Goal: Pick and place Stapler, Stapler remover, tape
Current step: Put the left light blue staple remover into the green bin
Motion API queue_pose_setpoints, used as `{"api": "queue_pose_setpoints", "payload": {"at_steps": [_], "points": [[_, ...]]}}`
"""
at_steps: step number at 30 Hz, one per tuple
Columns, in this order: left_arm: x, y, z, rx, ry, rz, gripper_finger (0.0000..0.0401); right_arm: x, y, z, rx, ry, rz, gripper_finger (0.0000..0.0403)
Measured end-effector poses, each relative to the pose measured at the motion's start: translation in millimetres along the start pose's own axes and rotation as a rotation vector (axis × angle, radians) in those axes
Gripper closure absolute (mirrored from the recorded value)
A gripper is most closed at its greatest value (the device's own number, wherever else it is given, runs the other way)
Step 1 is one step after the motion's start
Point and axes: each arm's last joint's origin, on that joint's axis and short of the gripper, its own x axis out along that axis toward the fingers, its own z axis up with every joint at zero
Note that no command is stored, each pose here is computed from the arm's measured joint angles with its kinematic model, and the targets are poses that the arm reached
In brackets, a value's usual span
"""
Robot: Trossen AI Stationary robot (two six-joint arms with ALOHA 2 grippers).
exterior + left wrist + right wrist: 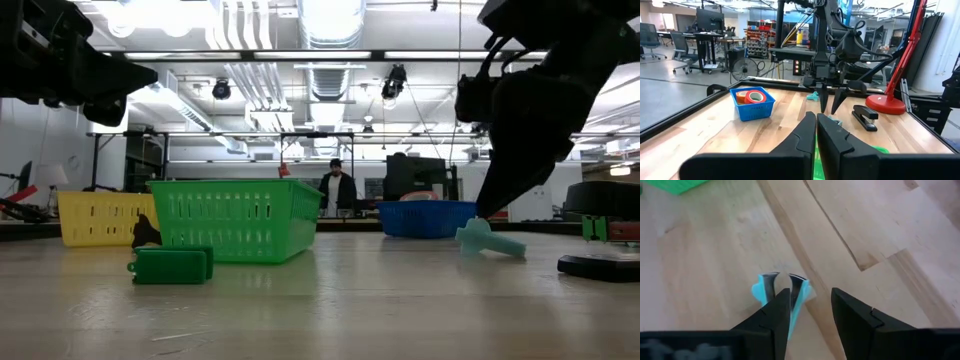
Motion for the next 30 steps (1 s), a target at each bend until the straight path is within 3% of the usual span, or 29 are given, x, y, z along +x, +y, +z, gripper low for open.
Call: {"api": "queue_pose_setpoints", "payload": {"at_steps": [18, 30], "points": [[0.0, 0.0, 0.0, 0.000, 0.000, 0.000, 0.0380, 6.3, -3.4, -12.3, 0.061, -0.041, 0.045, 0.0272], [0.0, 0.0, 0.0, 0.000, 0.000, 0.000, 0.0381, 6.8, -4.3, -13.2, 0.071, -0.039, 0.041, 0.0315]]}}
